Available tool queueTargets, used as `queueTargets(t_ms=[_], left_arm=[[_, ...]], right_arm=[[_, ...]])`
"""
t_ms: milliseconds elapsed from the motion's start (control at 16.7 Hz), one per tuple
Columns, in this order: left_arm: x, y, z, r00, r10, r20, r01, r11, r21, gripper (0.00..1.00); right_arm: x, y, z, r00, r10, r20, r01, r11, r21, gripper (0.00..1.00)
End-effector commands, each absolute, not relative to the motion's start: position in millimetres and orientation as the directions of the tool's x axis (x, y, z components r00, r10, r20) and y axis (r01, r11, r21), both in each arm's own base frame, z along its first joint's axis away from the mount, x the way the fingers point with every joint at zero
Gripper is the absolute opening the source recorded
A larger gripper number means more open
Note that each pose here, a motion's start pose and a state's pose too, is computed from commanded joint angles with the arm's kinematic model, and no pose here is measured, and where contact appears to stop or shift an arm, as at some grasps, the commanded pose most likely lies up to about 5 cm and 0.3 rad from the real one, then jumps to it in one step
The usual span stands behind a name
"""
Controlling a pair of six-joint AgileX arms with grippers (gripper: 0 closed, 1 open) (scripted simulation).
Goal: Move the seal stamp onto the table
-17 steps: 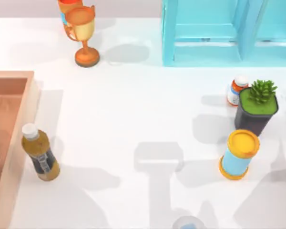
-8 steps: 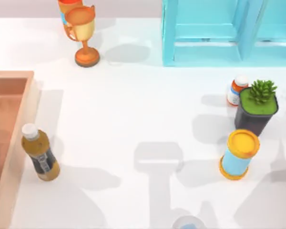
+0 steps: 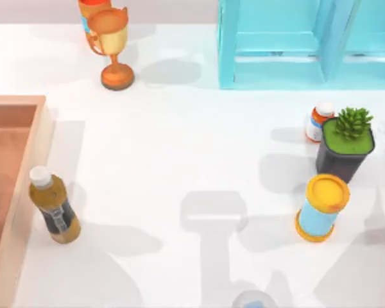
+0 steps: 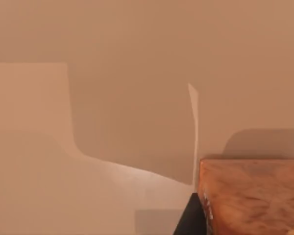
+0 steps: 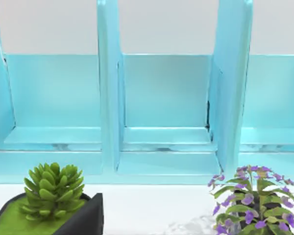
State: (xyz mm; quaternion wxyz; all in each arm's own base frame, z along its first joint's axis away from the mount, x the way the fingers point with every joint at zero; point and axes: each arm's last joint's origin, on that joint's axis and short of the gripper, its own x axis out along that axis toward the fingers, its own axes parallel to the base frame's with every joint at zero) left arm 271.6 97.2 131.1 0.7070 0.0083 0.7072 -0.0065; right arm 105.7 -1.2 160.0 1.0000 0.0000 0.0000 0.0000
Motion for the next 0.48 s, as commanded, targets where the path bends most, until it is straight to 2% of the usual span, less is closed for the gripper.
queueTargets(t_ms=[480], left_arm=[[271.6,97.2,131.1,0.000,0.003,-1.000,0.021,1.000,0.003,0.00]], right_arm=[[105.7,-1.2,160.0,1.000,0.000,0.000,0.000,1.000,0.000,1.00]])
